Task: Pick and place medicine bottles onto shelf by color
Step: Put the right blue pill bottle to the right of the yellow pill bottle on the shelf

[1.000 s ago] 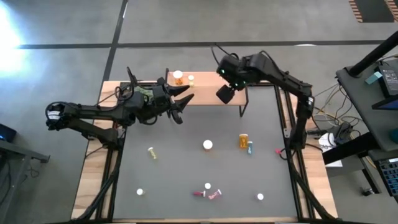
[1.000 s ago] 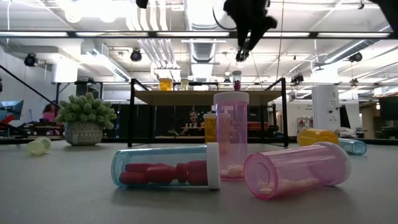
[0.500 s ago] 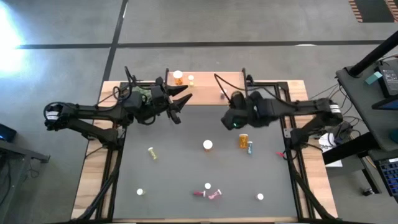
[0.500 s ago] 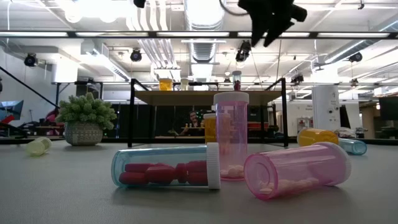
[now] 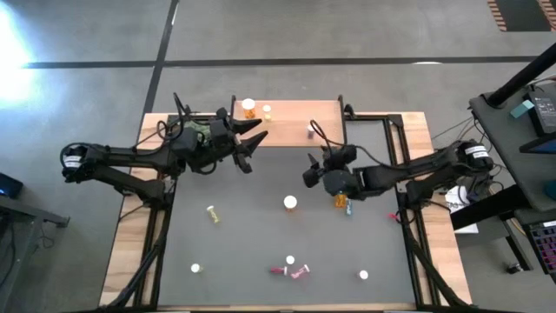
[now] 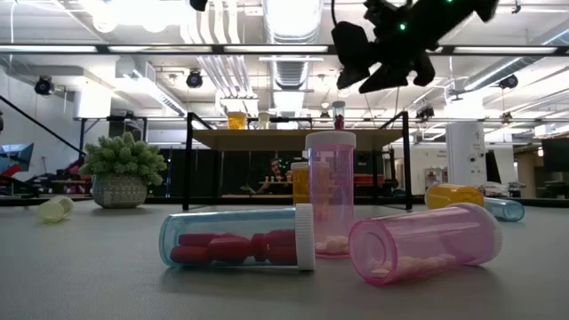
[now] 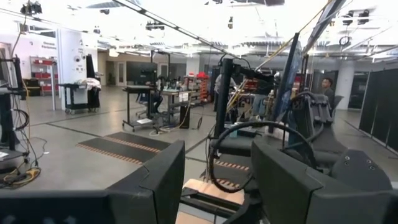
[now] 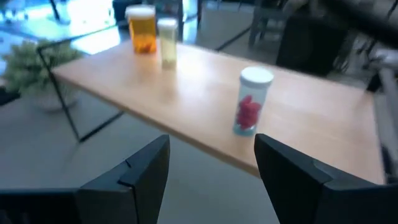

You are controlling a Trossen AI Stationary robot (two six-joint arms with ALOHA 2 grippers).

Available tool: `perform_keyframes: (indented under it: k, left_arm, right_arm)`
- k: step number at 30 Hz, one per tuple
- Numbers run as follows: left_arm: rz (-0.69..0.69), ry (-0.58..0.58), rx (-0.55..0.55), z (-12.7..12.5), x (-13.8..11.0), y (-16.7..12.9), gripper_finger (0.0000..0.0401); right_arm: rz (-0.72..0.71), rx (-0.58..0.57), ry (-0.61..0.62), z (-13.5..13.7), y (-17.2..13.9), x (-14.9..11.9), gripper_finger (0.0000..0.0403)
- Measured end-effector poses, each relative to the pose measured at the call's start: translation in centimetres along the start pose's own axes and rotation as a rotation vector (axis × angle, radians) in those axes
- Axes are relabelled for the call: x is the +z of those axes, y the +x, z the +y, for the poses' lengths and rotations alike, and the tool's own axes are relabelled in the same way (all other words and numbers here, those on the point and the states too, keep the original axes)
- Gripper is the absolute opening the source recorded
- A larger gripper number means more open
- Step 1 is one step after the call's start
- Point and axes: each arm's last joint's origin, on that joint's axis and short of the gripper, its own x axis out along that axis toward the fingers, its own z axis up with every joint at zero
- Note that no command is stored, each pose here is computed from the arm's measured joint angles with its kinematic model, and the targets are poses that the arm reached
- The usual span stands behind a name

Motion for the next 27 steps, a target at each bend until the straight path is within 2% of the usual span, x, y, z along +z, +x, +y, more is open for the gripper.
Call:
perform_keyframes:
  k: [7,10,15,23,27]
  left_arm:
    - [-0.002,0.032,0.001,0.0,0.0,0.0,0.0169]
    - [-0.007,0.03,0.001,0.0,0.2,0.1,0.0169]
    - [-0.015,0.027,0.001,0.0,0.3,0.1,0.0169]
    - [-0.02,0.023,0.002,0.0,0.4,0.1,0.0169]
    - [-0.023,0.021,0.002,0.0,0.6,0.1,0.0169]
  right_arm:
    - [-0.074,-0.023,-0.1,-0.4,0.2,-1.5,0.0224]
    - [-0.088,-0.029,-0.077,-0.4,0.5,-1.5,0.0224]
    - [-0.107,-0.119,-0.07,-0.5,1.7,-2.0,0.0224]
    - [-0.136,-0.157,0.02,0.0,4.1,-2.9,0.0224]
    - [-0.136,-0.176,0.022,0.2,4.9,-3.2,0.0224]
